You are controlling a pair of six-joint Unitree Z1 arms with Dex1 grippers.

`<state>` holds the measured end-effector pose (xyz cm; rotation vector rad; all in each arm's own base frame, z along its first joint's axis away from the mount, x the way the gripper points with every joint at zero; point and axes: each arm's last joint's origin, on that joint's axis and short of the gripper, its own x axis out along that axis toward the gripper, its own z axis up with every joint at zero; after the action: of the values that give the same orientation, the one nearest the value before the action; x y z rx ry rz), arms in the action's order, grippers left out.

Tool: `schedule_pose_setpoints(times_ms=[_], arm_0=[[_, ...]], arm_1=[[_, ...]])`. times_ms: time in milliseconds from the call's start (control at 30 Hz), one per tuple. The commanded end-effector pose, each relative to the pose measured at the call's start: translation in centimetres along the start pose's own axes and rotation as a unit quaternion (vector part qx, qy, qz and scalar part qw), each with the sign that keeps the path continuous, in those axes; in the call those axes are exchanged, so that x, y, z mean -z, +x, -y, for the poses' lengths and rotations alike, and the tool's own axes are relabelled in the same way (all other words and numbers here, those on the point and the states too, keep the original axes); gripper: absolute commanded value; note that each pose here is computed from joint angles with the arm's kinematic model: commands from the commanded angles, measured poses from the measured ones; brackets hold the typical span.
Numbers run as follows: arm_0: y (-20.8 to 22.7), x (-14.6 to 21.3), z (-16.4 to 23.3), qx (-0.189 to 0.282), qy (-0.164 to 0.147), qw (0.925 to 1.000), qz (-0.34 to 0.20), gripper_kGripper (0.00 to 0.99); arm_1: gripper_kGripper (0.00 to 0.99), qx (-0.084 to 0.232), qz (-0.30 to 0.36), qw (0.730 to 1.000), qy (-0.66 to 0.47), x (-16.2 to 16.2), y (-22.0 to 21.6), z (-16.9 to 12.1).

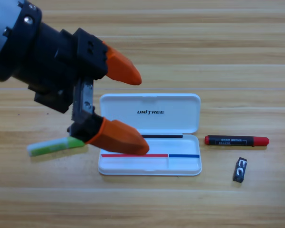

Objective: Clean up eraser and pencils

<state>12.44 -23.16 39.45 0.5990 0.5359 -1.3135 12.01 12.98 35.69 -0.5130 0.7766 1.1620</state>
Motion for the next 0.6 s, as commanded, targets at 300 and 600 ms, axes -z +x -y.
schedule_pose_setpoints(times_ms=[300, 600], arm_0=[[0.57, 0.96, 0.26, 0.000, 0.015, 0.9997, -0.020, 0.989], [0.79, 1.41, 0.08, -0.016, 0.043, 0.9981, -0.042, 0.976]], arm_1=[[0.988, -0.025, -0.020, 0.999, -0.009, 0.71, 1.53, -0.44], [0.988, 0.046, -0.041, 0.997, 0.047, 1.15, 1.25, 0.06]])
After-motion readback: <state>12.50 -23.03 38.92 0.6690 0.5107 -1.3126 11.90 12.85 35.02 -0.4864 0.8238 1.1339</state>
